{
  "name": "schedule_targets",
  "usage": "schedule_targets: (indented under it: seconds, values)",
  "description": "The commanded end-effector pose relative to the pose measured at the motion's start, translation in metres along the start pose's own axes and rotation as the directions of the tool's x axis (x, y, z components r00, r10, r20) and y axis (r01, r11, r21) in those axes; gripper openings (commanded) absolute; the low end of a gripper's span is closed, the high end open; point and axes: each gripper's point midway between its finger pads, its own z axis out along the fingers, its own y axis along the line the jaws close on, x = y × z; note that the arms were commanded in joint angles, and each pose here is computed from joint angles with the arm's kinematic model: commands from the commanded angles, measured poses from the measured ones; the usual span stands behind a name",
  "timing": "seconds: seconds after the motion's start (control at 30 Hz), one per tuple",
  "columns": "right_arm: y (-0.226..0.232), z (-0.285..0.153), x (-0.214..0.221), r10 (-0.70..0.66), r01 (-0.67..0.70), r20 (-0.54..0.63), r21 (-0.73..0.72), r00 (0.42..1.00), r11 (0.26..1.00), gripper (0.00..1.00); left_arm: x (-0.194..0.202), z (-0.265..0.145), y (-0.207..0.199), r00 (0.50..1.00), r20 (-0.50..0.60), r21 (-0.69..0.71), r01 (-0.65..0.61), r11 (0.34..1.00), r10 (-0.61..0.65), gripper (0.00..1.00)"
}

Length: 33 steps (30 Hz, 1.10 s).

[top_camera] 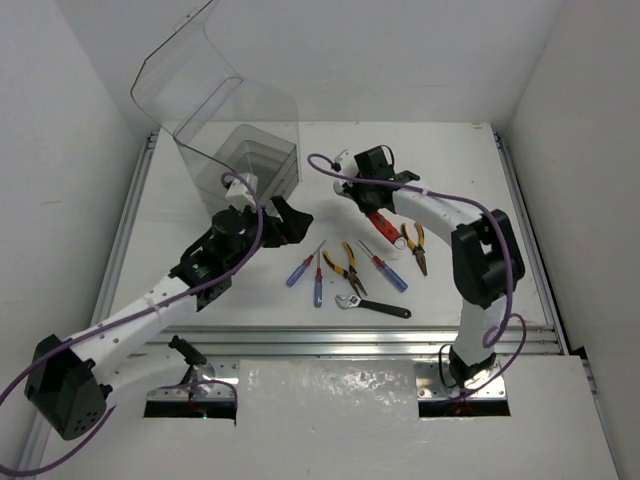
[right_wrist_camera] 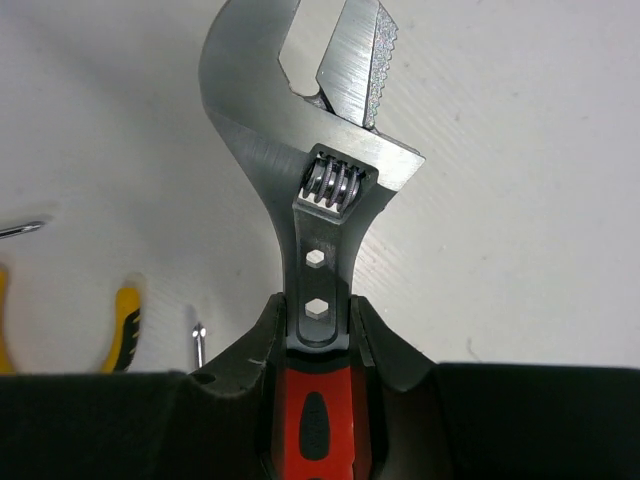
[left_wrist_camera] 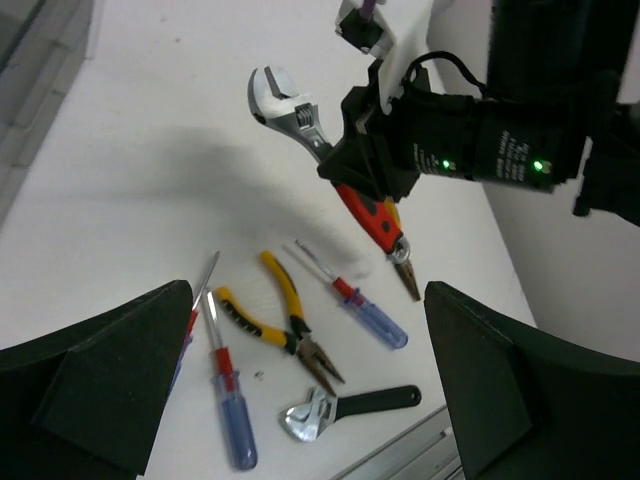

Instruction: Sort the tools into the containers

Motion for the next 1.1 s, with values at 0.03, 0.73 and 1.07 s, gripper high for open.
schedule_targets:
  seconds: [0.03,0.73,1.07]
  values:
    - [-0.019,-0.064,-0.065,0.07,-0.085,0.258,0.049,0.963,0.995,0.0,-0.031,0.022,-0.046,0.993,0.11,0.183,0.031,0.983,-0.052,0.99]
    - [0.069,-0.225,-0.093,0.368,-0.121,0.527,-0.444,0.766,0.888,0.0,-0.036,0.082,-0.11,0.967,-0.018,0.358,0.242,0.902,-0.252,0.8]
    - [0.078,-0.25,-0.108,0.388,-0.084,0.562,-0.49,0.731,0.868,0.0,-0.021,0.084,-0.121,0.965,-0.092,0.395,0.262,0.881,-0.246,0.2]
